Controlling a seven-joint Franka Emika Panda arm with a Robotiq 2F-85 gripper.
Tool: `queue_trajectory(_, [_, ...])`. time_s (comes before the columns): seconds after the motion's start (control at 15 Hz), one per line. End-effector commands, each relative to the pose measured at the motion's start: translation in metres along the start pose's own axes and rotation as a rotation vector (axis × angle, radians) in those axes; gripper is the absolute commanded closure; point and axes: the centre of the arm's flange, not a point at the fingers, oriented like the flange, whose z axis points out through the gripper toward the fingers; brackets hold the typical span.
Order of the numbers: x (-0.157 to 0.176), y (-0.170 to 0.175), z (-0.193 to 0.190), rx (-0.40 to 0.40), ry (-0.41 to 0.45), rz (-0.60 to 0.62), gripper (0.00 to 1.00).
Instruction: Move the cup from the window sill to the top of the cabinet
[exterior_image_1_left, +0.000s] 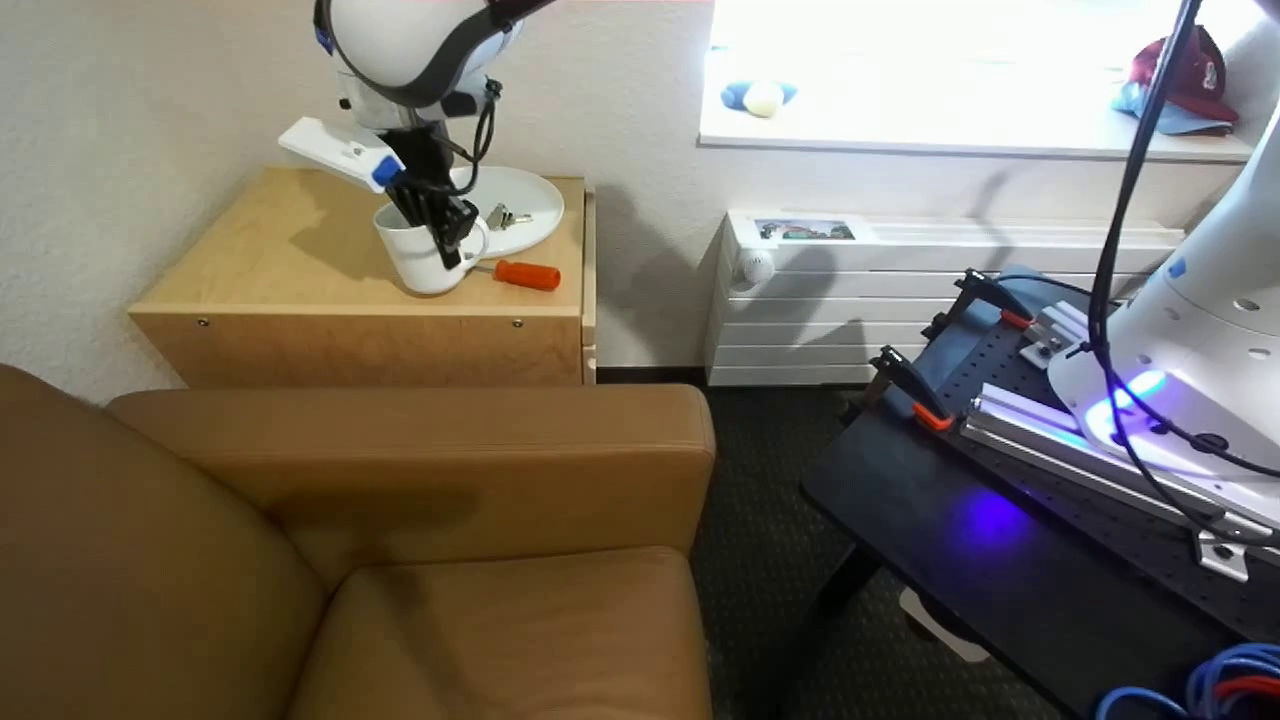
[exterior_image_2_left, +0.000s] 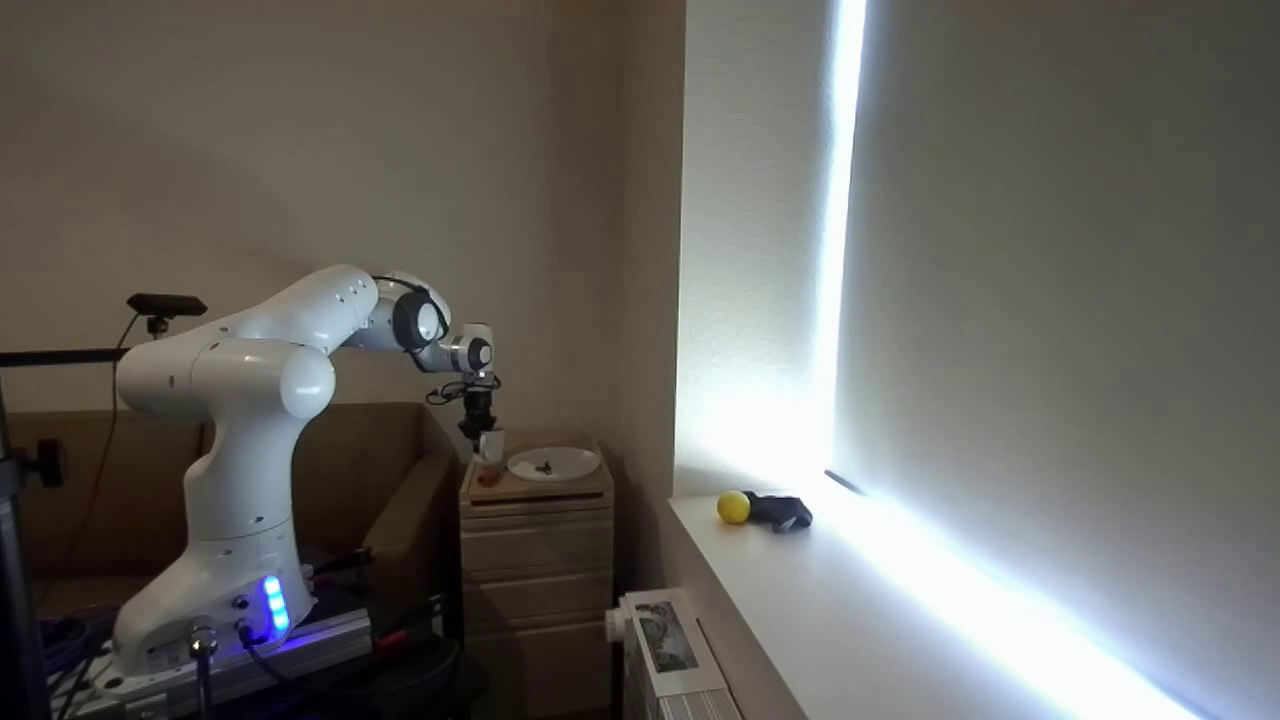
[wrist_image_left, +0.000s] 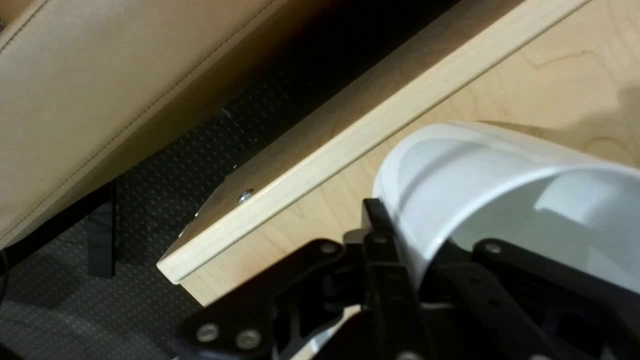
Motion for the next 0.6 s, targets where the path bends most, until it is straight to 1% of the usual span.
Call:
queue_trajectory(0.0, [-0.002,-0.011,0.002,-0.036,0.024,-0.012,0.99])
queue_trajectory(0.2, [-0.002,-0.01,0.009,-0.031,0.011,-0.002,0.99])
queue_trajectory(0.53, [-0.002,-0.013,0.018,0.022,-0.019,0.021,0.99])
